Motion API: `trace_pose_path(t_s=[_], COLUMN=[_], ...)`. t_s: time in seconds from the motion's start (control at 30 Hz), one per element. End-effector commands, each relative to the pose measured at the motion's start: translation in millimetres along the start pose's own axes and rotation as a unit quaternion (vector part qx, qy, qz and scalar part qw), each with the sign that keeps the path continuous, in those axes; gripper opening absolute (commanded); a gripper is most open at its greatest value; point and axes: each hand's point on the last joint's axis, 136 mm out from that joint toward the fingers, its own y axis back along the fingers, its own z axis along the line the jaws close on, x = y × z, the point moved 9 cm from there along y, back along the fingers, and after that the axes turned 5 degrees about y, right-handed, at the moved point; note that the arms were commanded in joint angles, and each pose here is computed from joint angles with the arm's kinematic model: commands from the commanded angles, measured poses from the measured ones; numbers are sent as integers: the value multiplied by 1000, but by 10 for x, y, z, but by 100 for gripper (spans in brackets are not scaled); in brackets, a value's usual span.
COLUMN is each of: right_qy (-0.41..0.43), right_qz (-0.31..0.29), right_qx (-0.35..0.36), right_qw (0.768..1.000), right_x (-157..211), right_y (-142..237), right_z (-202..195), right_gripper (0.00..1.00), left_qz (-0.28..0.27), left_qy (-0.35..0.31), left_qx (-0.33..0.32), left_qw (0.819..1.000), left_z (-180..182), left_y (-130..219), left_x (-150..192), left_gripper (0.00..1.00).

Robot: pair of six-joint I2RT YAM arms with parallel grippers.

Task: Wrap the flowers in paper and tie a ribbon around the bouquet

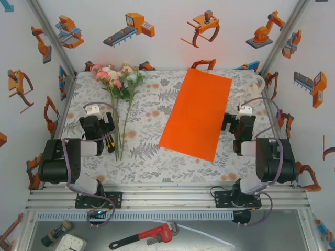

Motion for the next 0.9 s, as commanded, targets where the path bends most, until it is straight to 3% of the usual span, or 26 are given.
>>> trace_pose_path(t_s=[0.0,0.87], right_qy=[-3,-3], right_qz=[-6,-7], right_qx=[8,6], right_qw=[1000,1000], right_x=[-14,-16], right_y=[-5,-2], right_z=[-4,0], right_gripper=[99,99], left_qz=[-3,-4], left_qy=[-5,-4], left_qx=[-1,0], left_qw=[1000,1000], left_z=[0,2], left_y=[-2,2], left_x=[-8,-7], left_gripper=[97,97])
